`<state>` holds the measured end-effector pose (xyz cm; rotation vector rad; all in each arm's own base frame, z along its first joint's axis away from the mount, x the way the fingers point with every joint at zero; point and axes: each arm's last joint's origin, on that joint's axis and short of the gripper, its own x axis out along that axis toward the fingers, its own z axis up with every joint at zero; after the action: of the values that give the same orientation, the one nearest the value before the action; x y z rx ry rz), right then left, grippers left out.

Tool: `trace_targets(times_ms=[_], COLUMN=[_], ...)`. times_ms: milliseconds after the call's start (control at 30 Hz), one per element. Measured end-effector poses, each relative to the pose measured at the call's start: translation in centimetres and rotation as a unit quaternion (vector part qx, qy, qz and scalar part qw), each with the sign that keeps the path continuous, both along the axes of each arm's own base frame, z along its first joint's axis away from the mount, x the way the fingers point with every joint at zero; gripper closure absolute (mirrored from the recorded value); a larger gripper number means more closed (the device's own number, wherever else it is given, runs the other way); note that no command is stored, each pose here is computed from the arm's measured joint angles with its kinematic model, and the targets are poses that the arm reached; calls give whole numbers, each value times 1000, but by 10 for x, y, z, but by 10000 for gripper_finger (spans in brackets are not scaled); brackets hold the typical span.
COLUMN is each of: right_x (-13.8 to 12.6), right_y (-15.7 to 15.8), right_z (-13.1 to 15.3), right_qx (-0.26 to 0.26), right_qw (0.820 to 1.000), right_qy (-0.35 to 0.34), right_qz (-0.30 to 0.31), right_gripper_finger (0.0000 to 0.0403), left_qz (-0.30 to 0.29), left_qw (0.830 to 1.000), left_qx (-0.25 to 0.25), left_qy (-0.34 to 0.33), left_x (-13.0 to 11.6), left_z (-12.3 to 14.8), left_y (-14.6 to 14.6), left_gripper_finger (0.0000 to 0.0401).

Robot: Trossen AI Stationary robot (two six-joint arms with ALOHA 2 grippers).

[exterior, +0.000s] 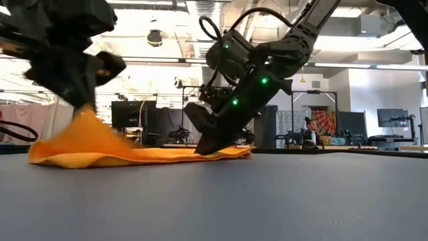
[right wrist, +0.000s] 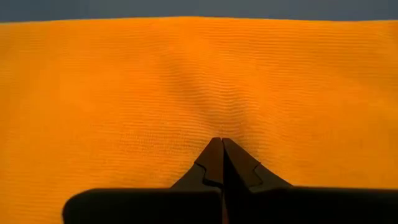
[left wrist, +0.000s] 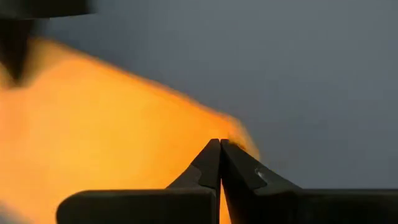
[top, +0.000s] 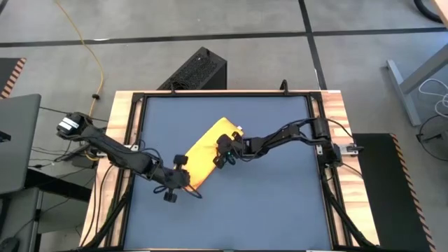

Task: Roll towel
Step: Fold the yellow microfiber cloth

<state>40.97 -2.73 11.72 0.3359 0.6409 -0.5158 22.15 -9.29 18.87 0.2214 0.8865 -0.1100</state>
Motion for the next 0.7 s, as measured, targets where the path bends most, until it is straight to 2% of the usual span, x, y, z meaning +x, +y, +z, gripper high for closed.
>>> trace_targets(times_ms=[67, 200, 300, 400, 533, 700], right_x=[-1, -5, -7, -8, -1, 19], right_y=[-11, -28, -27, -11, 25, 71], right_z=[3, 21, 43, 57, 61, 30], right_qx=[5, -14, -26, -32, -20, 3], right_qw=[1000, 1000, 999, 997, 992, 978], right_qy=[2, -9, -34, -50, -95, -173], right_qz=[4, 7, 22, 49, 80, 119], right_gripper_finger=[385, 385, 385, 385, 385, 385], left_qz=[13, 20, 29, 51, 84, 92], left_qw=[999, 999, 998, 996, 994, 995], left_qx=[30, 35, 42, 52, 48, 13], left_qy=[3, 19, 39, 48, 50, 47], left_x=[0, -3, -8, -12, -17, -20], left_z=[2, -5, -15, -27, -44, -56], left_y=[3, 9, 15, 26, 42, 51], left_gripper_finger=[401, 401, 401, 401, 401, 401])
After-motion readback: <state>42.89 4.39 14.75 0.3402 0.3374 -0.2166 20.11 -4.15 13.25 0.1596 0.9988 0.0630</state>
